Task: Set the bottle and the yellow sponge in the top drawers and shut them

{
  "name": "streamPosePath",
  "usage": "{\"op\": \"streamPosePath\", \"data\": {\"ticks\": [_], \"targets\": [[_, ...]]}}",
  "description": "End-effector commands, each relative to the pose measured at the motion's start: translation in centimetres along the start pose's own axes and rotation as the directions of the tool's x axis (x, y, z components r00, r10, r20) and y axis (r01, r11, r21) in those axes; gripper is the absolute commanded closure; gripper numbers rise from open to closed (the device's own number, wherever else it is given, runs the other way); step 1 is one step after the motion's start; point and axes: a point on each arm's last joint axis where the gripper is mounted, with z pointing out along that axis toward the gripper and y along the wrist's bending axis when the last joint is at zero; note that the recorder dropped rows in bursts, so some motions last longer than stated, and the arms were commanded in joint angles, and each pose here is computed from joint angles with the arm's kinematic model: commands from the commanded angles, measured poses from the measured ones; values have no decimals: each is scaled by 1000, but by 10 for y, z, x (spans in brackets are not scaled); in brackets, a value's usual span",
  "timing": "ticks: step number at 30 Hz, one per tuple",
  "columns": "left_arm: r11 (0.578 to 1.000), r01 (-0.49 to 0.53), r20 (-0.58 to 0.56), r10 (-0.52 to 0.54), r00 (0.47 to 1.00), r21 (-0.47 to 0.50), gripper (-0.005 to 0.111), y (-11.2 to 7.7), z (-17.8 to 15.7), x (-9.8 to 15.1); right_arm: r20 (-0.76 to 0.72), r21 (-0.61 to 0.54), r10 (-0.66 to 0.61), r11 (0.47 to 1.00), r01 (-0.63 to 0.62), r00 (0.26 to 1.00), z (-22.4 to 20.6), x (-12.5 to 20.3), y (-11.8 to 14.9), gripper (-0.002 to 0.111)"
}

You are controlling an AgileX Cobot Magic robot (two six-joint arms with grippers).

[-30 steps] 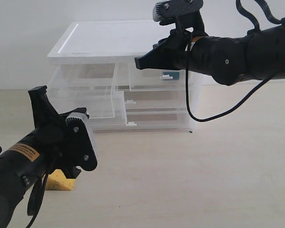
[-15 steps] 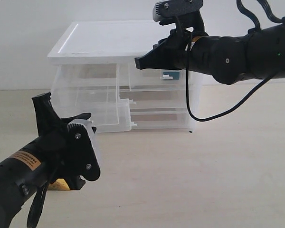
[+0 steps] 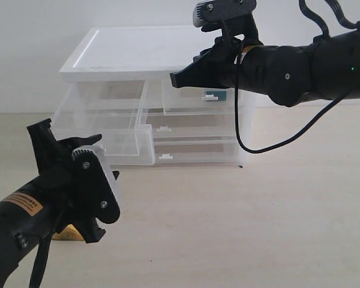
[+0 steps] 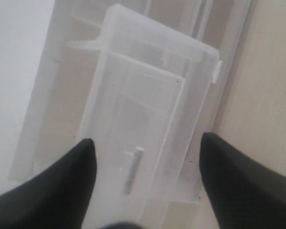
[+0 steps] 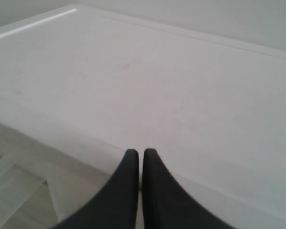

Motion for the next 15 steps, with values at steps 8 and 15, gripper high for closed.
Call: {"op": "streamPosePath", "data": {"ticks": [8,15], "targets": [[981,135,8,-137,991,141,29,6,-23,-4,-92,-15,-8,1000,7,996,0,11,1,108],[956,166,-20,-167,986,243,29,4,-31,-4,-104,-17,-8,1000,6,995,0,12,1,108]]}}
